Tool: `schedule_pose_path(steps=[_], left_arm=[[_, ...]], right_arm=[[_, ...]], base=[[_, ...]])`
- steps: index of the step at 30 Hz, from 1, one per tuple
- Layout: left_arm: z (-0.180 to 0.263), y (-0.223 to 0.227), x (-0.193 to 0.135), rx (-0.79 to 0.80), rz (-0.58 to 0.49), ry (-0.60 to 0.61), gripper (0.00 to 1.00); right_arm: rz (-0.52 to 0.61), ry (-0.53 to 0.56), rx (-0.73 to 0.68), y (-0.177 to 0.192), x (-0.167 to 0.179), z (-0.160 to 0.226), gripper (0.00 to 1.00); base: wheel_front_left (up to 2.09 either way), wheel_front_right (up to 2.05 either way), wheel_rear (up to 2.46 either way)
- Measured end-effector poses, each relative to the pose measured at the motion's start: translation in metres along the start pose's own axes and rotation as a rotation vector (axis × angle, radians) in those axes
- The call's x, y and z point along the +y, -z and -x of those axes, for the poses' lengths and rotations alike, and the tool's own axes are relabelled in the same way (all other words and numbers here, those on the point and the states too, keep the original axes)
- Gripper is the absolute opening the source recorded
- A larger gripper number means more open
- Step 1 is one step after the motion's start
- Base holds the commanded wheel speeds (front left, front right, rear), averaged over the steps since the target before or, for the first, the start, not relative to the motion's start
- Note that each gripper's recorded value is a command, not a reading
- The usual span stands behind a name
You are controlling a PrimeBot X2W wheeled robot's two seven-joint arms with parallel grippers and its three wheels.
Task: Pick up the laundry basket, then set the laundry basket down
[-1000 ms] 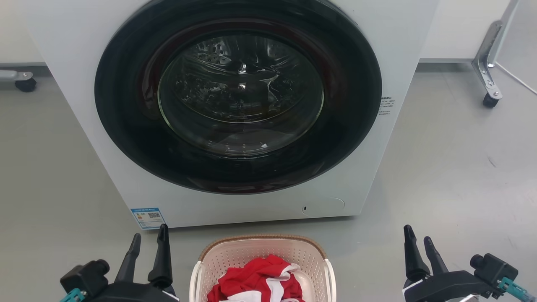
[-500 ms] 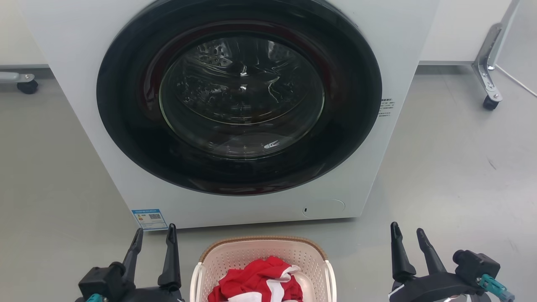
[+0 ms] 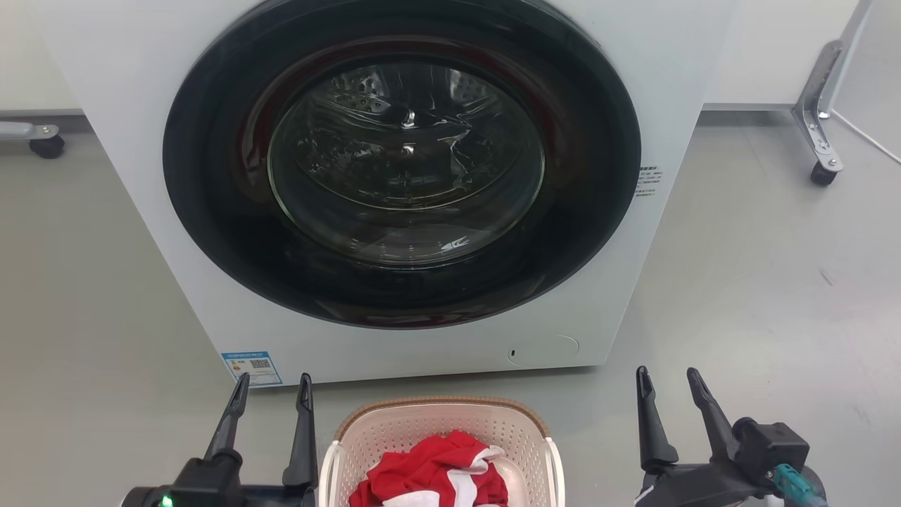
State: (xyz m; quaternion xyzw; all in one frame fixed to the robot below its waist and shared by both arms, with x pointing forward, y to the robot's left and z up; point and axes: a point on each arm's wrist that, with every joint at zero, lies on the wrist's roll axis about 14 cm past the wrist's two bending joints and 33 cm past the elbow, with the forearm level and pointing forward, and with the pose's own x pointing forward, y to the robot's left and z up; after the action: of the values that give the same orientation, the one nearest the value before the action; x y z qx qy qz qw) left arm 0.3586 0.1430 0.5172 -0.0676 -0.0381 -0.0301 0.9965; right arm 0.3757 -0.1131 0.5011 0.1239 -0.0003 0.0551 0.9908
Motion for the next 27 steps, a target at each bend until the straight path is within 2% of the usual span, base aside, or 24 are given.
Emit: schedule_pose_path(steps=[10, 27], left_arm=[[0.0, -0.012, -0.01, -0.068, -0.134, 0.033, 1.0], [0.004, -0.002, -0.004, -0.037, -0.125, 0.012, 1.0]], right_arm=[[0.142, -0.043, -0.066, -0.011, 0.013, 0.0, 1.0], [0.15, -0.025, -0.074, -0.014, 0.007, -0.001, 1.0]], base=[[0.0, 0.0, 0.0], [0.0, 0.0, 0.0]])
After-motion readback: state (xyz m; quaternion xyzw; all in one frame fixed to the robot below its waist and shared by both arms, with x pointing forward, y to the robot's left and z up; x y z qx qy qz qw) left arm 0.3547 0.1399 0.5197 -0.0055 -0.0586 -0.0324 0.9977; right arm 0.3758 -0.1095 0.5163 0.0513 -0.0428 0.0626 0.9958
